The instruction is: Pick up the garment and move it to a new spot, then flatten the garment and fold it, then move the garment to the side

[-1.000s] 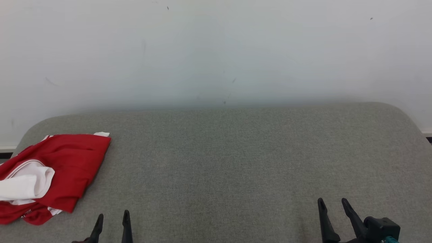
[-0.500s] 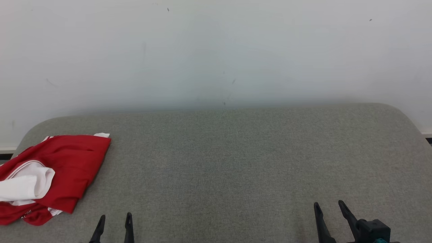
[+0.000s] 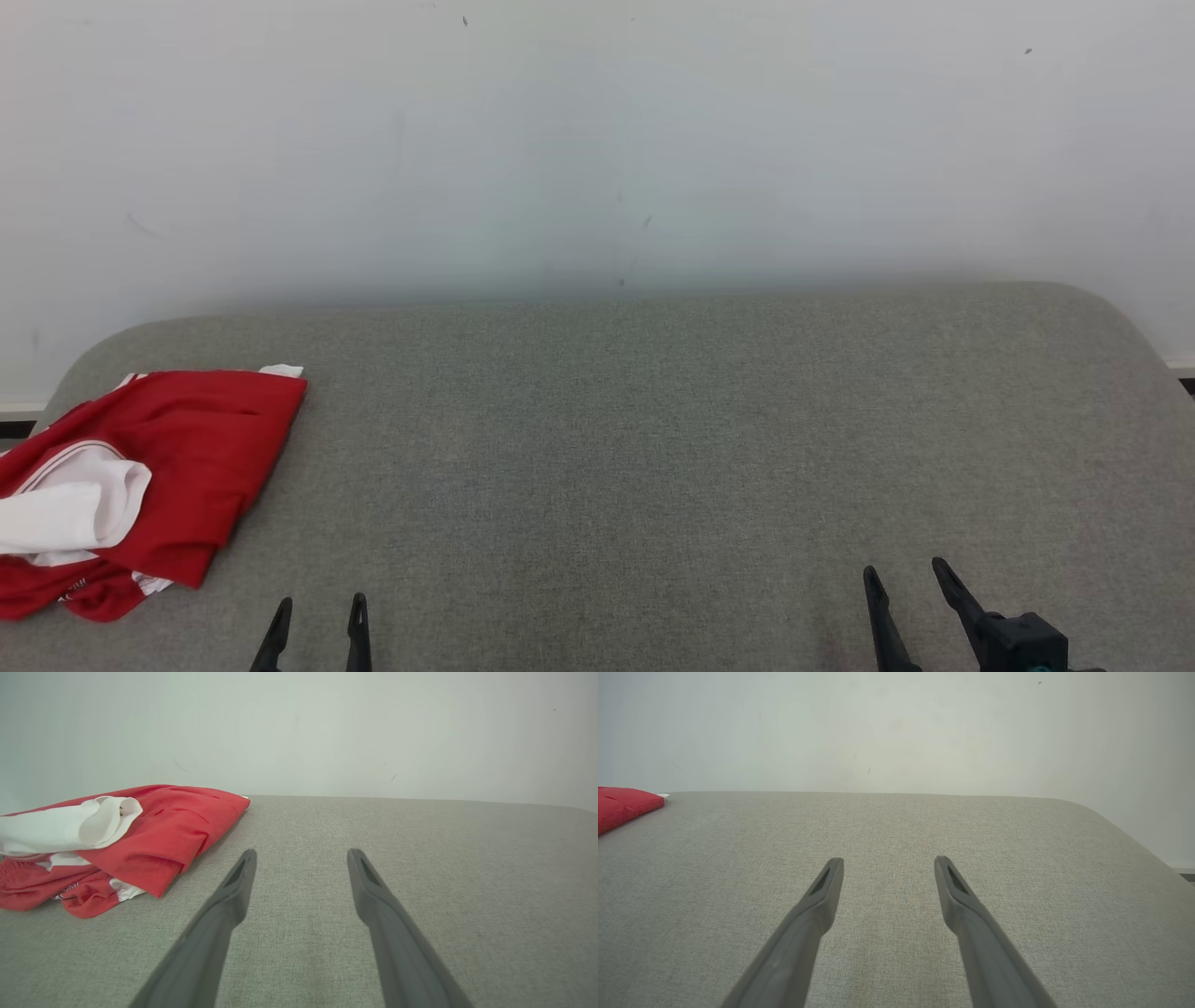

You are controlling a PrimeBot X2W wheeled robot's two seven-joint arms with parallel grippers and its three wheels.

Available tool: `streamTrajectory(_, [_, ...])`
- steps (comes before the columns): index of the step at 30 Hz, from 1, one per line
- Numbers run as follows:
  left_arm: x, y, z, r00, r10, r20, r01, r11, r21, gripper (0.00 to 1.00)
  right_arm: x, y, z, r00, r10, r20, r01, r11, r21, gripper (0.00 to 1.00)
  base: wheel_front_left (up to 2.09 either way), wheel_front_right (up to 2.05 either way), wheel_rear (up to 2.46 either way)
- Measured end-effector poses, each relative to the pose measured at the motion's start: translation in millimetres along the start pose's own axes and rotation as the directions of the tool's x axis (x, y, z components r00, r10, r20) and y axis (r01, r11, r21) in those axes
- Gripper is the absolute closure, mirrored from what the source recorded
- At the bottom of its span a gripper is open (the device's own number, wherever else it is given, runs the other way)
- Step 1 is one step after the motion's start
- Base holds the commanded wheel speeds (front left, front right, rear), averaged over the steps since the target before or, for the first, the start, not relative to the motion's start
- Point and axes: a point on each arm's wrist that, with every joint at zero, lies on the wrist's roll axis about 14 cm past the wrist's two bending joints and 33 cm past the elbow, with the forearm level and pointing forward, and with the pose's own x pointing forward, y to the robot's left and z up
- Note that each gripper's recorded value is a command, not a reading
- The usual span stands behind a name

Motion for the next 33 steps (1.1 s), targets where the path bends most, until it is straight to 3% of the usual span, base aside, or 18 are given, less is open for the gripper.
streamTrajectory(19, [-6,9,1,1.0,0.027,0.007,-0.027,1.0,-0.004,0.0,4,7,0,1.0,0.024,0.003,-0.024,1.0,-0.002,0.0,0.0,0.0,0.0])
streamTrajectory(33, [-37,53,3,0.986,0.167,0.019,-0.167,0.986,0.009,0.0,20,51,-2,0.986,0.164,-0.01,-0.164,0.986,-0.006,0.0,0.0,0.0,0.0])
